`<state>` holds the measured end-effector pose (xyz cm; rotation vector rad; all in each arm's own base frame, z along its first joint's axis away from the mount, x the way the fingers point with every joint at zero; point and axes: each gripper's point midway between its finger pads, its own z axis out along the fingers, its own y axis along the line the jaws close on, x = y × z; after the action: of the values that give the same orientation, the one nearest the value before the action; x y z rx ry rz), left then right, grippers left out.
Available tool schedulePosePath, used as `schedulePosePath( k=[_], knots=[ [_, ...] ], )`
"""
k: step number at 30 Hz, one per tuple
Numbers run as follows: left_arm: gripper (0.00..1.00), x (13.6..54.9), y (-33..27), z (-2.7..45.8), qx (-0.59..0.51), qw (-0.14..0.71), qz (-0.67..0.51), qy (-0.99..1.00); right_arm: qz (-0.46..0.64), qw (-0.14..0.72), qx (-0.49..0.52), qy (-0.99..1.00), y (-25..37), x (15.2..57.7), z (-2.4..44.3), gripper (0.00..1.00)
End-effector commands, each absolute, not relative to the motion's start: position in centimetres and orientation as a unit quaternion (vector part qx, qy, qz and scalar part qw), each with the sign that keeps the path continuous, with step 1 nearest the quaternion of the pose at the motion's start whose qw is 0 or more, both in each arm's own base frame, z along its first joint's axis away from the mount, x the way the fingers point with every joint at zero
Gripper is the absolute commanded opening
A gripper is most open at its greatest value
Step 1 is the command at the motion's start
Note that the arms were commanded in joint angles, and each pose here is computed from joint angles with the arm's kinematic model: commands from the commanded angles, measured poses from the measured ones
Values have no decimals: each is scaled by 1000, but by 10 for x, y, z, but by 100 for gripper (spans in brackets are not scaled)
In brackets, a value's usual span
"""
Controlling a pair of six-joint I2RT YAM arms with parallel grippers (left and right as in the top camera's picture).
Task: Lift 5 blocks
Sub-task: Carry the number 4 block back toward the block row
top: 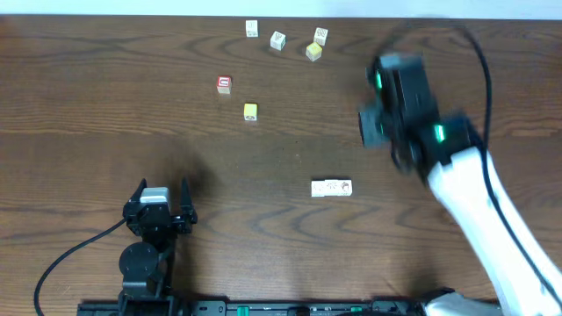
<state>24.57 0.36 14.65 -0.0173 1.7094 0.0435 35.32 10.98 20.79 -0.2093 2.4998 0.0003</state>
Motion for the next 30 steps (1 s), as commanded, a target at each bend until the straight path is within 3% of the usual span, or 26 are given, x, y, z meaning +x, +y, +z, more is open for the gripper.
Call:
schedulePosePath(
  k=[1,9,30],
  knots=[
    [76,244,5,128,-12,635,21,772,18,286,-41,957,101,302,163,1],
    [75,244,5,128,-12,635,21,772,36,263,2,964,91,258,97,3],
    [75,244,5,128,-12,635,21,772,51,222,-28,973,116,282,37,7]
  ],
)
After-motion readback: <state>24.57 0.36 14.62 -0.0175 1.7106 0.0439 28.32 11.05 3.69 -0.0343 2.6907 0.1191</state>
